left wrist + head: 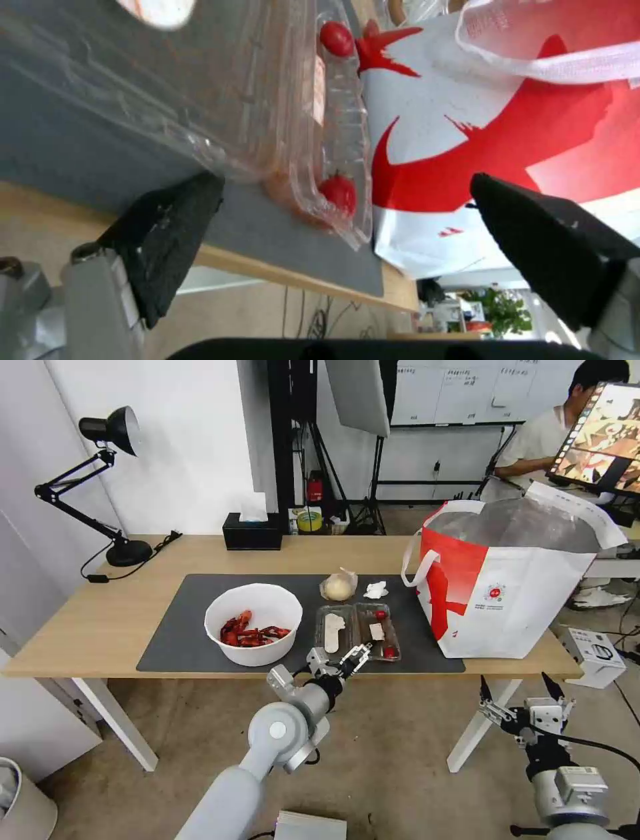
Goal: Pick up the trash from the table and place it into the takeout bag.
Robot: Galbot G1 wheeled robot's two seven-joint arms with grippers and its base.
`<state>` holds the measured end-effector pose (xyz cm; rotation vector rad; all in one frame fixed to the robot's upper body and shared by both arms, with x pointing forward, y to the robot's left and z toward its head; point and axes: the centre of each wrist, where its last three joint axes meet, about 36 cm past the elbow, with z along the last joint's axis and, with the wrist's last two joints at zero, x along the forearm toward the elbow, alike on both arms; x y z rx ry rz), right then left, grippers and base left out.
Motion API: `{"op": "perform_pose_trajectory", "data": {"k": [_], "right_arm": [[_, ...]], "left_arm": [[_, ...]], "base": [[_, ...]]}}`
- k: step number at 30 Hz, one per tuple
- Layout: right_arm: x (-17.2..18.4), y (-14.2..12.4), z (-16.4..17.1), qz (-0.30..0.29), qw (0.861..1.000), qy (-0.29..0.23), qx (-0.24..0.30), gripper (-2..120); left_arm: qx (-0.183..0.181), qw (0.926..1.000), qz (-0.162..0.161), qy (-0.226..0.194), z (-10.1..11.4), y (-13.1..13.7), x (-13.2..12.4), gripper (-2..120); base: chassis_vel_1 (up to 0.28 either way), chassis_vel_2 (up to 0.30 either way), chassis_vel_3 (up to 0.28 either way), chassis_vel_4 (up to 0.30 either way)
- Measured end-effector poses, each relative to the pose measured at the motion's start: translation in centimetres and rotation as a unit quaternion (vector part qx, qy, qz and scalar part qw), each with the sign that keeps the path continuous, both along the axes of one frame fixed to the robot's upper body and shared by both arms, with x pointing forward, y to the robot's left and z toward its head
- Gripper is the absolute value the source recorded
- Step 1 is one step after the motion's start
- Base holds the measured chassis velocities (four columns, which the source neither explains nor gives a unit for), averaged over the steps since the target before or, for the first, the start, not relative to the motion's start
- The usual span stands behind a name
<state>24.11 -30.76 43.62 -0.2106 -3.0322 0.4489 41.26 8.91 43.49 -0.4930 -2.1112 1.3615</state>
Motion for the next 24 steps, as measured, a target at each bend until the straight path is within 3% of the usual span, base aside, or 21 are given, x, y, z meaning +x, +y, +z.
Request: {"op": "perform_pose_trajectory", "data": {"k": [9,24], "right_arm": [[0.1,0.0,-0.3,0.0,1.0,0.001,0.002,100],[0.4,-0.2,-1.3,-0.001,1.0,0.007,0.003,100]], "left_arm": [[0.009,0.9995,0.029,-0.009,0.4,1.9,1.2,100],[0.005,0.9992,0.033,-0.021,1.0,2.1,0.6,100]], "base": [[0.0,0.0,0.0,0.0],[0.0,0.0,0.0,0.0]]}}
